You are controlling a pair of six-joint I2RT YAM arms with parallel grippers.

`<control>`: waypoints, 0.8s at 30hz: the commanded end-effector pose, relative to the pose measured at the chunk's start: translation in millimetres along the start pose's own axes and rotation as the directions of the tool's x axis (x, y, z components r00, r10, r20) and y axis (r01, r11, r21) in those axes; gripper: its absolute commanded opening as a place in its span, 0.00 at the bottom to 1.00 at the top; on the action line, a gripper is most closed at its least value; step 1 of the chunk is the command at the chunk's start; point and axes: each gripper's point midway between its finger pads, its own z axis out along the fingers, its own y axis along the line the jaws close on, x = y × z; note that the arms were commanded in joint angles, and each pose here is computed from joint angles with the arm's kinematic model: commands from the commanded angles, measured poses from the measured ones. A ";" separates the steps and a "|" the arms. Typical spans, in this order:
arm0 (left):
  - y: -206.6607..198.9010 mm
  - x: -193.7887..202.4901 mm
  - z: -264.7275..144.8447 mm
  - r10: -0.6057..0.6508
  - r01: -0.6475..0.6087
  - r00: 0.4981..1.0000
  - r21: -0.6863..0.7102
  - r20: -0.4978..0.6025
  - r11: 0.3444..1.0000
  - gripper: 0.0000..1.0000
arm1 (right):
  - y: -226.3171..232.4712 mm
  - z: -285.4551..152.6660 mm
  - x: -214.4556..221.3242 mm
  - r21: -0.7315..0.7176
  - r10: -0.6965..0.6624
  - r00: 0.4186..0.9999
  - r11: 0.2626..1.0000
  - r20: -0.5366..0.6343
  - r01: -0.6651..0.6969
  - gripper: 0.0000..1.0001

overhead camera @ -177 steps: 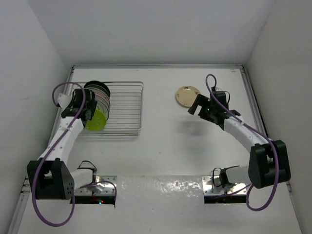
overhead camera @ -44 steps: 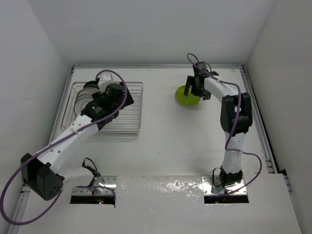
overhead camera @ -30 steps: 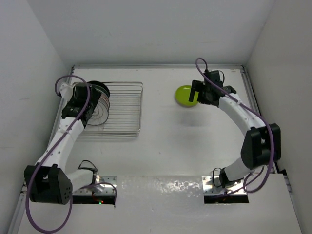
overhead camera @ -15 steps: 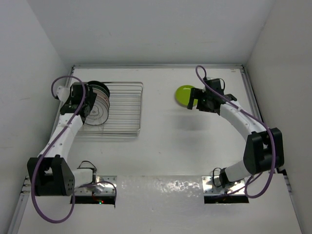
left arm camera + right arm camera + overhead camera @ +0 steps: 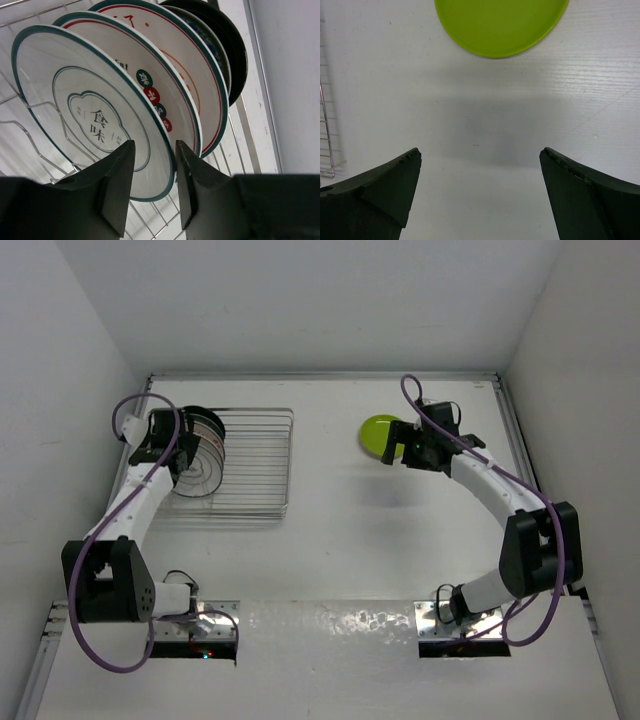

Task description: Unload the plates from the dish rack

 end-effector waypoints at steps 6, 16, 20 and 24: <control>-8.7 -17.8 -15.0 -0.040 0.039 0.998 0.046 0.038 0.998 0.15 | 10.0 -11.9 -18.7 -0.042 0.003 0.997 0.999 0.078 0.000 0.99; -20.3 -42.1 -58.6 -0.104 0.091 0.991 0.151 0.079 0.984 0.00 | 13.5 -19.9 -25.0 -0.050 0.006 0.995 0.999 0.096 -0.001 0.99; -29.7 -61.4 -89.8 -0.127 0.097 0.985 0.234 0.117 0.967 0.00 | 14.4 -23.7 -29.4 -0.051 0.005 0.994 0.999 0.105 0.000 0.99; -44.6 -75.0 -121.0 -0.080 0.032 0.987 0.326 0.137 0.945 0.00 | 15.8 -28.1 -32.3 -0.053 0.007 0.994 0.999 0.110 -0.001 0.99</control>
